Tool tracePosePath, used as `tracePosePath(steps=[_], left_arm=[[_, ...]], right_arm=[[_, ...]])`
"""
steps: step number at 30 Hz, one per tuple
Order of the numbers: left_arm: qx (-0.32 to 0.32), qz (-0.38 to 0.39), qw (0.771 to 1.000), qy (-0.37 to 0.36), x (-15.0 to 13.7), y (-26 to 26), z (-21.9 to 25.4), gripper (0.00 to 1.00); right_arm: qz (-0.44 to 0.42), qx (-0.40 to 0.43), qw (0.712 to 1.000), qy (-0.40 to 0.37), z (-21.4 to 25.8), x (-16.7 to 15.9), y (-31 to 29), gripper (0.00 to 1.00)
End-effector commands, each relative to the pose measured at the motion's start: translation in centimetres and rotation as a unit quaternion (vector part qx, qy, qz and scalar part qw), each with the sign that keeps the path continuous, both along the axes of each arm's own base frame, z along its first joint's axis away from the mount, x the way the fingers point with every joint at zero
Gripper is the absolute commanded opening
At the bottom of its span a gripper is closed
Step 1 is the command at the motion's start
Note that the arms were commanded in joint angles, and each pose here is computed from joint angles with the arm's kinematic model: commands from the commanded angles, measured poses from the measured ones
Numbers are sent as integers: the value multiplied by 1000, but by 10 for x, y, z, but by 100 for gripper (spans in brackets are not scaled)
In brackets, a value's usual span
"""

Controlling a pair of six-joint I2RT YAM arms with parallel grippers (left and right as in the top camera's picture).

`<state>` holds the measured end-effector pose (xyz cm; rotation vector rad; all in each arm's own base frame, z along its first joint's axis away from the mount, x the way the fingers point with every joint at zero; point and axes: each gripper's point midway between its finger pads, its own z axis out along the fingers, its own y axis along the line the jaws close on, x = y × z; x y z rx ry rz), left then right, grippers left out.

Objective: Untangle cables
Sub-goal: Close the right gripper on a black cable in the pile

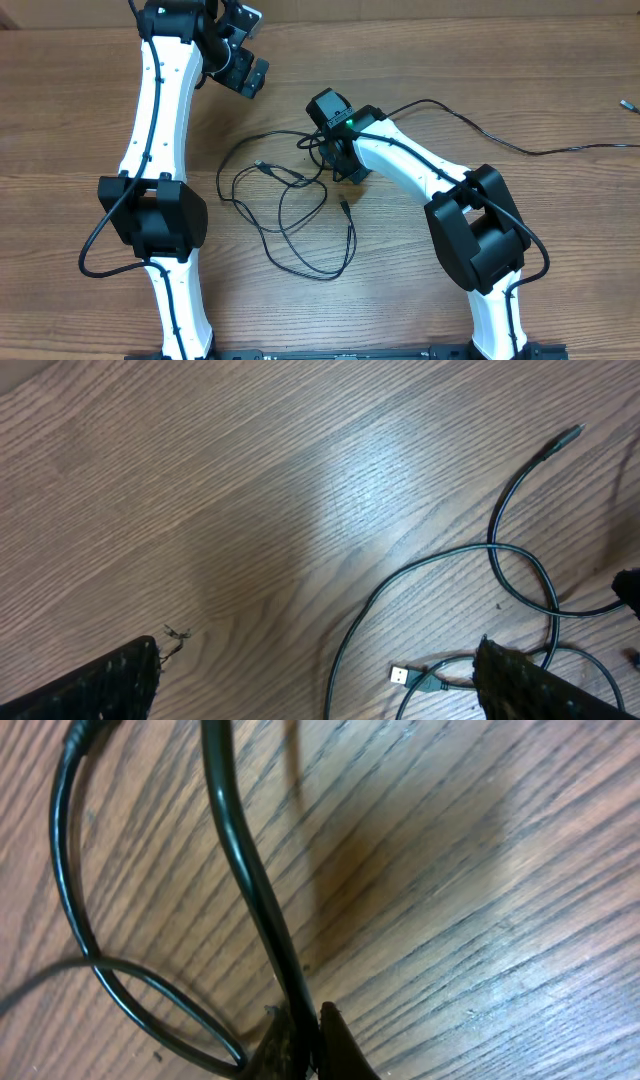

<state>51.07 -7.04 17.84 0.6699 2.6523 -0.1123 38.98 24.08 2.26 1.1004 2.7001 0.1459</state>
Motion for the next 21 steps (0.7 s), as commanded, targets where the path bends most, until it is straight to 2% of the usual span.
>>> tracePosePath(steps=[1, 10, 21], left_arm=[[-4, -10, 1000, 7, -1, -1, -5, 100], [-2, -10, 1000, 13, -4, 0, -6, 100], [-2, -10, 1000, 19, -7, 0, -7, 100]], right_arm=[[48, 20, 999, -12, 23, 1, 8, 4], [185, 77, 979, -24, 69, -14, 31, 4], [208, 85, 974, -26, 105, -26, 11, 4]])
